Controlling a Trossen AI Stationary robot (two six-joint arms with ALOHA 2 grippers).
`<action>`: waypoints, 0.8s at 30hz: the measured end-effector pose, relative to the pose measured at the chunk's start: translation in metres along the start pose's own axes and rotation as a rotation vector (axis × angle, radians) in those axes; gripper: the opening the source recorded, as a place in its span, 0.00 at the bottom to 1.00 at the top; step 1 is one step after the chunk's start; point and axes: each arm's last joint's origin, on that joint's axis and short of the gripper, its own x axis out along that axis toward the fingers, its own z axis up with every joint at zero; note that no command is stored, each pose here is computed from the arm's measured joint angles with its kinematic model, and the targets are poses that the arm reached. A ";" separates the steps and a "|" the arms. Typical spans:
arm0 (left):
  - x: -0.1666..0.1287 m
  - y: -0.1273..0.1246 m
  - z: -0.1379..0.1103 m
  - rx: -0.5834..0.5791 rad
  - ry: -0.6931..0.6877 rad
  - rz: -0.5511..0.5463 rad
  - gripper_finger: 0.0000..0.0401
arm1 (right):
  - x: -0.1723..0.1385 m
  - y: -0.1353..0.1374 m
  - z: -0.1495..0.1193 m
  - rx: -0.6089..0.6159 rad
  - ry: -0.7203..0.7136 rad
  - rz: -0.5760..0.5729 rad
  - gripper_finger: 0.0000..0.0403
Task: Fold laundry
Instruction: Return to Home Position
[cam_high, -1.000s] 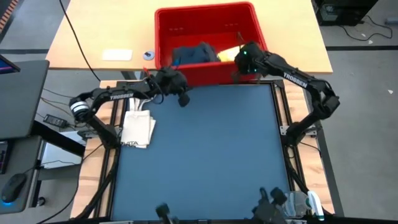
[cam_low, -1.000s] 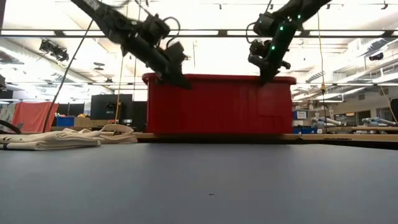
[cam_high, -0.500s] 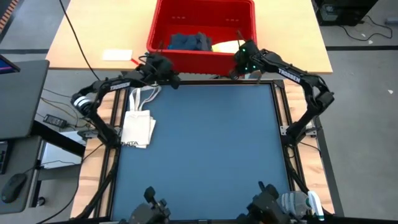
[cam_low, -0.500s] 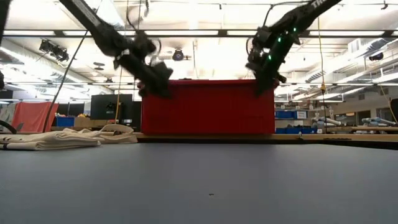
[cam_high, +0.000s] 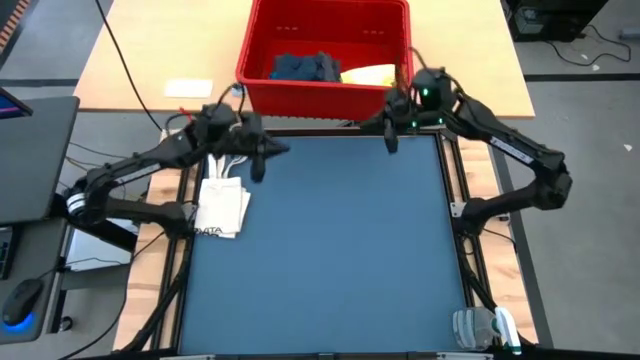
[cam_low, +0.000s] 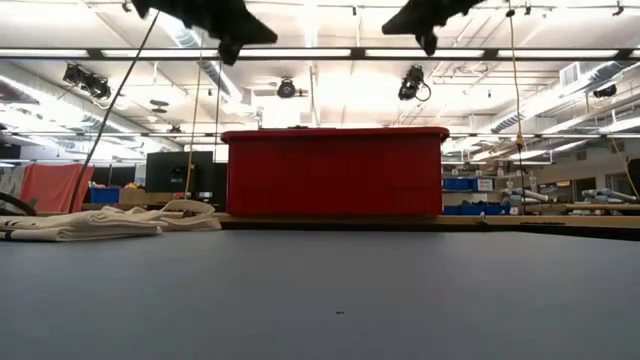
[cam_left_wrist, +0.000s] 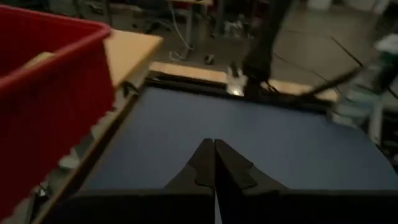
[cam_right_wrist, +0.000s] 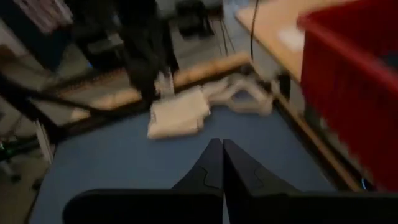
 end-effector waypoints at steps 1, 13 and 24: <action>-0.001 -0.010 0.000 0.011 0.014 -0.014 0.00 | 0.000 0.010 -0.003 0.001 0.030 -0.003 0.01; 0.005 -0.102 -0.035 0.044 0.007 -0.169 0.00 | 0.009 0.140 -0.050 -0.171 -0.048 0.184 0.00; -0.056 -0.093 -0.112 0.049 -0.074 -0.166 0.00 | -0.036 0.141 -0.132 -0.237 -0.189 0.012 0.01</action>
